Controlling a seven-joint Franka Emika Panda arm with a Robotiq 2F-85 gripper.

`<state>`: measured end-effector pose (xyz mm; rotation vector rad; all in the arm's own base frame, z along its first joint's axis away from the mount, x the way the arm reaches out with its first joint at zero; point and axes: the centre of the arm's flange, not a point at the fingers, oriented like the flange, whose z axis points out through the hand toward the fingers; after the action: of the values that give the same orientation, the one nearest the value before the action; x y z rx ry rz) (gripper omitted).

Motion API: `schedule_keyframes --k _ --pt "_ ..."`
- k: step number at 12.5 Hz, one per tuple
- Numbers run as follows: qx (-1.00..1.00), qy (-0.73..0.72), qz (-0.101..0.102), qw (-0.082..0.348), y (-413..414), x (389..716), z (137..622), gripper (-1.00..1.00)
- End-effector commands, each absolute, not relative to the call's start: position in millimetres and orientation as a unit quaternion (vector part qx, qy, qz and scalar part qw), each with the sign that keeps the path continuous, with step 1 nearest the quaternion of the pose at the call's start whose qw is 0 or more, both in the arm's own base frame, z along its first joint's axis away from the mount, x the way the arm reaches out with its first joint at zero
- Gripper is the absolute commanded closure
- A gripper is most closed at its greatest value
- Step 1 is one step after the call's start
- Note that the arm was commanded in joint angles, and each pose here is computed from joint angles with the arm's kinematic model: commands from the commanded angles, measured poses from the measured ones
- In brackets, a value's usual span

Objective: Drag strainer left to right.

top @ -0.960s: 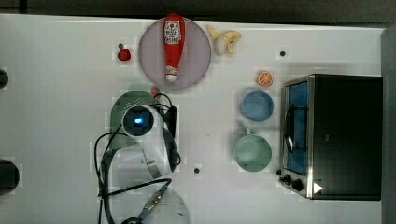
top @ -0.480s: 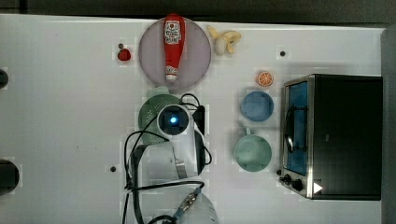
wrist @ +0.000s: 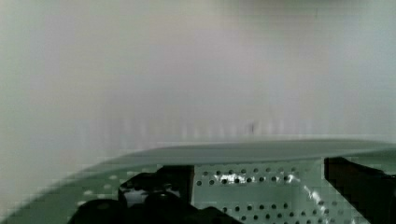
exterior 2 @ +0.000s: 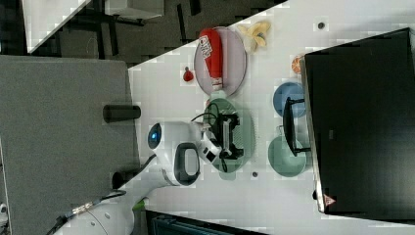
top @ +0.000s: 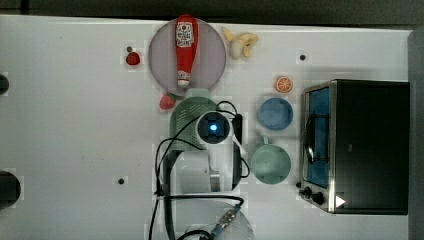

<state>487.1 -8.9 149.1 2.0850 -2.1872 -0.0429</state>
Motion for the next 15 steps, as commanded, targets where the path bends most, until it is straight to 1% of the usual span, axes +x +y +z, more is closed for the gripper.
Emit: schedule_keyframes --k 1,5,6,8,11,13,14,15 --pt "0.715 -0.697 0.004 0.051 -50 496 163 -1.00" --pt "0.717 -0.695 0.008 0.054 -72 494 165 -1.00" --pt "0.732 -0.680 0.011 0.049 -68 497 169 -1.00" --pt "0.791 -0.611 0.007 0.046 -60 499 181 -1.00" --pt "0.879 -0.476 0.028 0.025 -48 513 236 -1.00" --pt "0.899 -0.436 0.035 0.021 -46 518 287 -1.00" --pt "0.902 -0.431 0.033 0.021 -43 520 316 -1.00" --pt "0.903 -0.428 0.024 0.025 -39 520 346 -1.00"
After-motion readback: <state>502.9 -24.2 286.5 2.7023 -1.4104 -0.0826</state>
